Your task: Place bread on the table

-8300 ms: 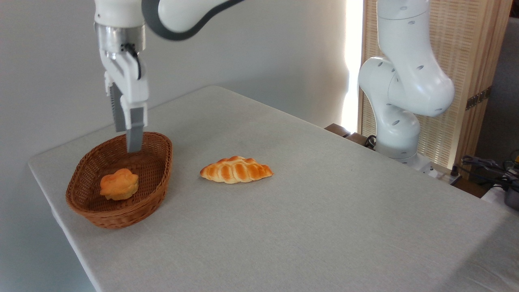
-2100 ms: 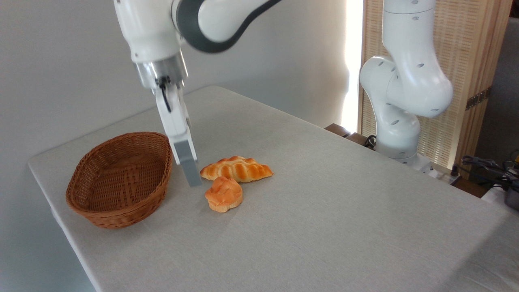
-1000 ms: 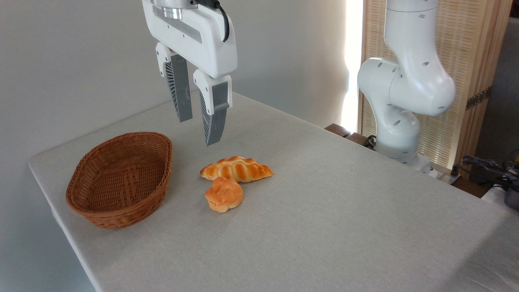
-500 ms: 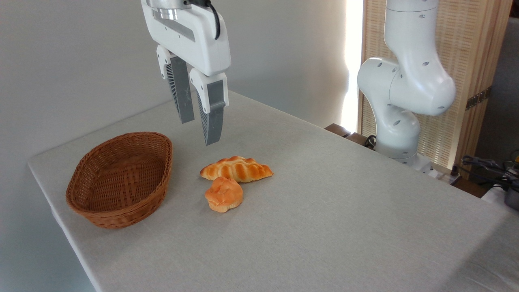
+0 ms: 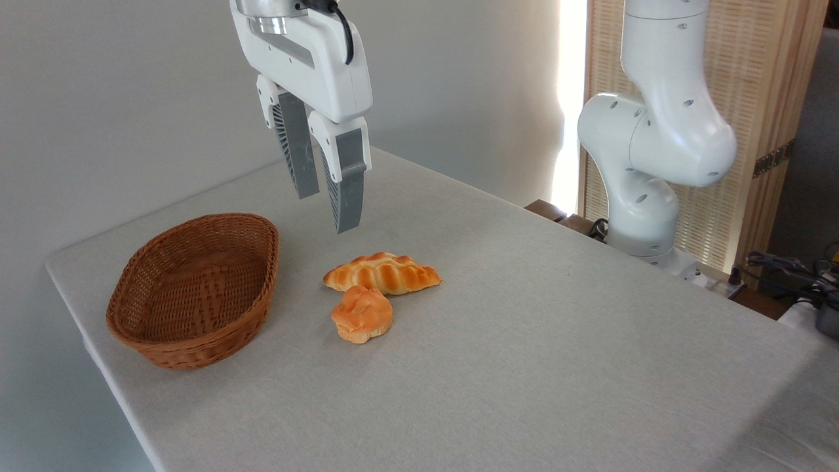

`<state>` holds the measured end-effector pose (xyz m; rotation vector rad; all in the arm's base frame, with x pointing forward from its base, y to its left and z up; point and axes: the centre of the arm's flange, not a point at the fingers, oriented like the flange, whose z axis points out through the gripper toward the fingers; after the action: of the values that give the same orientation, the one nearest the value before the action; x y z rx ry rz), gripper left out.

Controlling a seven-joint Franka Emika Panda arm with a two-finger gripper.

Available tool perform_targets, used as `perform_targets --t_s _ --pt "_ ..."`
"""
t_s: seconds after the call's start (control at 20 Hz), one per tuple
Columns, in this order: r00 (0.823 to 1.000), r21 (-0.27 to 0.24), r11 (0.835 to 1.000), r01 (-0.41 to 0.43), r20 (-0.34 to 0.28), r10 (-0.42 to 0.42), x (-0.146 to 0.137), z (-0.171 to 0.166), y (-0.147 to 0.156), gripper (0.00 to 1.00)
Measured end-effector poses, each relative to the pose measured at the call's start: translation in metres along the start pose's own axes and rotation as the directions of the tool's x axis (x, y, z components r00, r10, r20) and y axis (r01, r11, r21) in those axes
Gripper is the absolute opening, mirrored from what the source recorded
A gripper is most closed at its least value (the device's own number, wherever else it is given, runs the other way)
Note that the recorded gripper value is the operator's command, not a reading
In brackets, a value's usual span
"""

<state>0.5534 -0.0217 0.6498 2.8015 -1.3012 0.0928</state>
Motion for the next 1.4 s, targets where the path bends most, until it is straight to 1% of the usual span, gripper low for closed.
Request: perform_targets --t_s 0.15,0.35,0.8,1.4 --pt "1.000 0.010 1.000 0.022 0.013 -0.022 -0.0015 0.0006 -0.0014 1.00" --pt "0.999 0.017 1.000 0.021 0.034 -0.021 -0.0003 0.0019 0.0008 1.00" --pt "0.999 0.014 1.000 0.021 0.039 -0.021 0.0009 0.0041 0.0009 1.00" --pt "0.997 0.015 0.998 0.060 0.040 -0.060 -0.0011 0.0042 -0.0009 1.00"
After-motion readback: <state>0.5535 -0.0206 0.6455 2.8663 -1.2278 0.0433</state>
